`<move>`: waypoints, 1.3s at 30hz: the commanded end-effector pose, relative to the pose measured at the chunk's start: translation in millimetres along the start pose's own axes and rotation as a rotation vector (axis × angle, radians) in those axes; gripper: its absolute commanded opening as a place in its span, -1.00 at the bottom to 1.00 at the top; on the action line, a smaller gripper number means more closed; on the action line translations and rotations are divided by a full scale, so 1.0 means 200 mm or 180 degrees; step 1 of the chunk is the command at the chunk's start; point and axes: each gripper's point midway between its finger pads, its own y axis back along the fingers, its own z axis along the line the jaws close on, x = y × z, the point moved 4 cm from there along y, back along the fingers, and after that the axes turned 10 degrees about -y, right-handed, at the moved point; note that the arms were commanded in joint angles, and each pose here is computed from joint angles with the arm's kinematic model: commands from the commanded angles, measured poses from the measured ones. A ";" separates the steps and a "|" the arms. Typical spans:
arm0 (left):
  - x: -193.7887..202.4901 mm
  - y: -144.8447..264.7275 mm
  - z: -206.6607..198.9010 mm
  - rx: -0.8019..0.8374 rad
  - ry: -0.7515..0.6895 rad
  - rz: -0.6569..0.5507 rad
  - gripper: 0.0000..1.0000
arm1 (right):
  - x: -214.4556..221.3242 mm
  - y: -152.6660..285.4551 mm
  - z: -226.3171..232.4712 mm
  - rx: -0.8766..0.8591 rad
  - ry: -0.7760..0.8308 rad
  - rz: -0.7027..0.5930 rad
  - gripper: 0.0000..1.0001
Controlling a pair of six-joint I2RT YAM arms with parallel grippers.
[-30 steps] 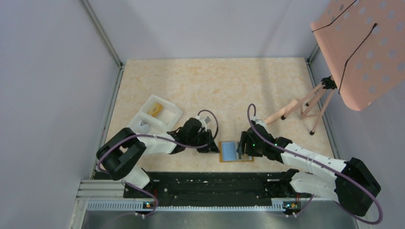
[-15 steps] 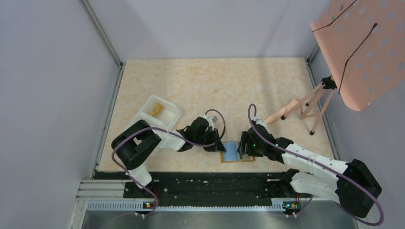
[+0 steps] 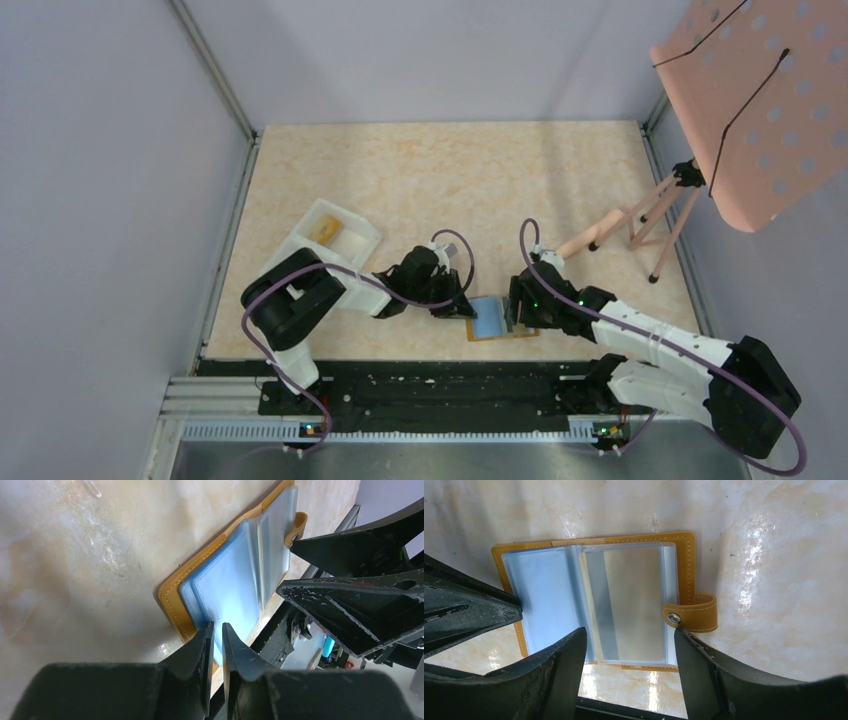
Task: Take the credit cards out of the card holder
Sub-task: Remove the credit card from the card holder.
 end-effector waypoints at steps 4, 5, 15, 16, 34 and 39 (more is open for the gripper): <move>0.10 -0.04 0.16 -0.0397 0.0099 0.0173 -0.64 | -0.01 -0.01 0.02 -0.0099 0.0012 -0.0059 0.31; 0.10 -0.04 0.17 -0.0402 0.0102 0.0175 -0.64 | -0.01 -0.01 0.02 -0.0121 0.0012 -0.0044 0.31; 0.09 -0.04 0.15 -0.0375 0.0081 0.0187 -0.64 | 0.01 -0.03 0.02 -0.0123 -0.0019 0.0012 0.31; 0.09 -0.04 0.15 -0.0375 0.0078 0.0188 -0.64 | 0.01 -0.03 0.03 -0.0140 -0.0020 0.0015 0.31; 0.11 -0.02 0.15 -0.0382 0.0084 0.0216 -0.64 | -0.03 0.08 0.24 -0.1369 -0.0473 0.0055 0.28; 0.11 -0.01 0.15 -0.0394 0.0090 0.0211 -0.64 | -0.05 0.03 0.10 -0.0733 -0.0459 0.0003 0.33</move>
